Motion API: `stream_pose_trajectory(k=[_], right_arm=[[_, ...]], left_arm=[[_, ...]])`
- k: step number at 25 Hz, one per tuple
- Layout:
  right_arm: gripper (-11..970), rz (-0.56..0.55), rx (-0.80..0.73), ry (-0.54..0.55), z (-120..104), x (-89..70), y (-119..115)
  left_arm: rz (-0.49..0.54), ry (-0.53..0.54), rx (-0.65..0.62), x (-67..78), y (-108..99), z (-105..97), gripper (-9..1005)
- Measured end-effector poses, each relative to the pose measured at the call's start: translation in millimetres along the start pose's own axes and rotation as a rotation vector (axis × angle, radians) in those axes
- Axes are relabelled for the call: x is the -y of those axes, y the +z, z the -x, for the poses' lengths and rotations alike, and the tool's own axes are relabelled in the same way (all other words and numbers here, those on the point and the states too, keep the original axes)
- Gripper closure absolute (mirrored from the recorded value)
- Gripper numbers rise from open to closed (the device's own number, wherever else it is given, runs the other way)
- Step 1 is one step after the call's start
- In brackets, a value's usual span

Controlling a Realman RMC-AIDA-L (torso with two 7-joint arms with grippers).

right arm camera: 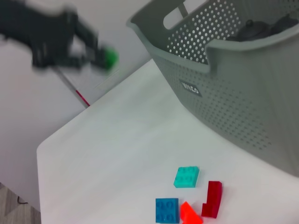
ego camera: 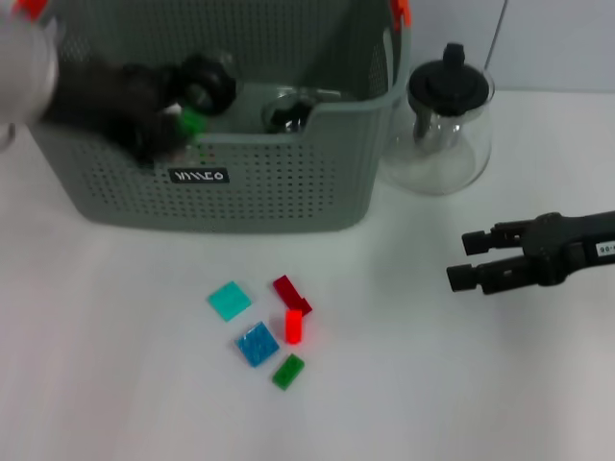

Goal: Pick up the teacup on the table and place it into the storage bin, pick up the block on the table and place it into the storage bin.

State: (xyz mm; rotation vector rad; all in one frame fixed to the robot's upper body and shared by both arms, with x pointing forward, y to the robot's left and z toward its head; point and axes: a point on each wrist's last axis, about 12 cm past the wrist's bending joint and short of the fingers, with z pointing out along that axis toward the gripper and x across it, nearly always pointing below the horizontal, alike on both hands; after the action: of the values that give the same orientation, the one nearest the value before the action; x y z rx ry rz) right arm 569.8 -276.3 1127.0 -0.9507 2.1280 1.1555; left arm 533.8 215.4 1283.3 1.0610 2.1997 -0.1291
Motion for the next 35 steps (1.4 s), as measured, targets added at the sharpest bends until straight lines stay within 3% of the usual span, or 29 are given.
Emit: stream_pose_trajectory(k=[4,7,8,10,14,17,20,27,32,35], right_arm=[[13,0.004,-0.003,-0.003,3.5,-0.4,1.5],[13,0.009,-0.005,-0.007,5.4,-0.9,2.7],[13,0.010,-0.006,-0.008,5.9,-1.1,3.1],[13,0.012,-0.007,-0.009,6.6,-1.3,3.8],[13,0.015,-0.009,-0.011,7.2,-1.7,4.8],[13,0.014,-0.009,-0.009,7.1,-1.5,4.6],[13,0.013,-0.008,-0.008,7.0,-1.3,4.3],[13,0.013,-0.011,-0.007,7.1,-1.2,4.0],[13,0.013,-0.012,-0.007,6.5,-1.2,3.9],[13,0.011,-0.010,-0.004,4.6,-1.1,3.2]], left_arm=[[0.121,-0.034,0.063,-38.3,5.2,22.0,846],[0.190,-0.065,0.026,-65.5,25.7,32.6,846],[0.199,-0.087,-0.004,-81.0,40.4,37.5,846],[0.199,-0.095,-0.013,-86.3,45.7,39.2,846],[0.181,-0.163,-0.069,-114.8,70.5,36.5,845],[0.177,-0.197,-0.102,-126.3,83.9,28.9,845],[0.184,-0.208,-0.109,-130.2,91.2,24.2,846],[0.175,-0.170,-0.134,-121.7,99.6,24.1,846],[0.177,-0.173,-0.136,-121.8,99.6,21.7,779],[0.173,-0.172,-0.128,-120.7,95.0,21.5,646]])
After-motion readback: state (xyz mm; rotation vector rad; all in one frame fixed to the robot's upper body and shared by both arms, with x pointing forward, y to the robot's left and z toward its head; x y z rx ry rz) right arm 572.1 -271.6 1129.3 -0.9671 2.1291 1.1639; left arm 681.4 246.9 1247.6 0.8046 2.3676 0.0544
